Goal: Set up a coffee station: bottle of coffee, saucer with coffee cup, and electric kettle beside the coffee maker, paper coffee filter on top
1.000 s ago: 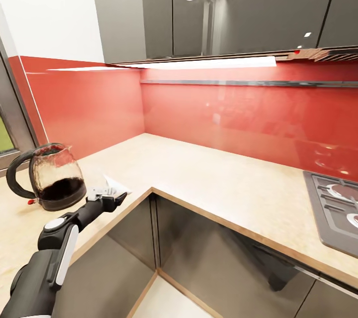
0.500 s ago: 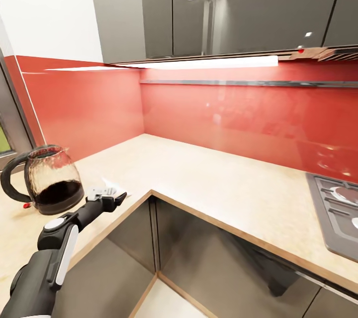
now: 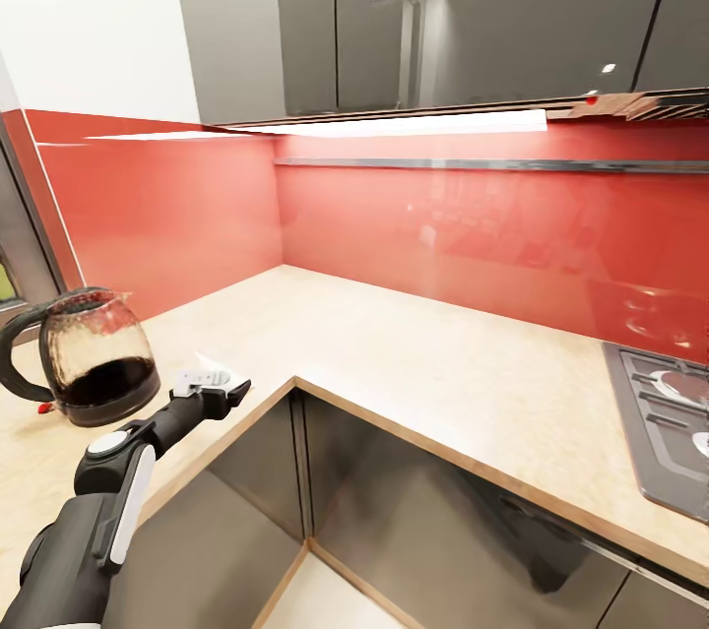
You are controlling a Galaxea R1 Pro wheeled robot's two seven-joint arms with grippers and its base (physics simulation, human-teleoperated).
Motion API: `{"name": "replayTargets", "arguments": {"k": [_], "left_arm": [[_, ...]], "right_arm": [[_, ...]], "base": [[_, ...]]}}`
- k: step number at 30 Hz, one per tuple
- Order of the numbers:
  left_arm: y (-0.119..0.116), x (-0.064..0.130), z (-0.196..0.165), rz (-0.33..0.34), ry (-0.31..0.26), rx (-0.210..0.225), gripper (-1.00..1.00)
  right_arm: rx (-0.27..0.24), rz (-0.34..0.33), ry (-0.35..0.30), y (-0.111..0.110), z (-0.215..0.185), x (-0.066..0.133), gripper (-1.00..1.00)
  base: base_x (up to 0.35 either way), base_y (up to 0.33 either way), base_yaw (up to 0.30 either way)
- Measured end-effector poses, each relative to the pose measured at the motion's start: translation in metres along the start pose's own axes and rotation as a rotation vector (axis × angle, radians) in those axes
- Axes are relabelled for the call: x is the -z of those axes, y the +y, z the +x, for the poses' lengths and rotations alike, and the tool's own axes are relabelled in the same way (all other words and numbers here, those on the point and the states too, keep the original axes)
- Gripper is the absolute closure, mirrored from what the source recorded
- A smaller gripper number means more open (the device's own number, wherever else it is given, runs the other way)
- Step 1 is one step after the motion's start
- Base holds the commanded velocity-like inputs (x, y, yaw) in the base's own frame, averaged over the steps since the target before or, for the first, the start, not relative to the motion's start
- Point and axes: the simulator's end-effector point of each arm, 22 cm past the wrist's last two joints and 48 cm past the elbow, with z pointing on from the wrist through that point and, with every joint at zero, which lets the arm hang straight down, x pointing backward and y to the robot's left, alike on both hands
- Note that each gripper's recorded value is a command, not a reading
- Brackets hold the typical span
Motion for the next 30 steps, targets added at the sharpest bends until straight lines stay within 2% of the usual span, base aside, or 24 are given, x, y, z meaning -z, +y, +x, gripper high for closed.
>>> {"name": "replayTargets", "arguments": {"k": [30], "left_arm": [[-0.0008, 0.0002, -0.0008, 0.003, -0.002, -0.001, -1.0]], "right_arm": [[0.0, 0.0, 0.0, 0.0, 0.0001, 0.0, -1.0]], "base": [[-0.027, -0.036, 0.0]]}}
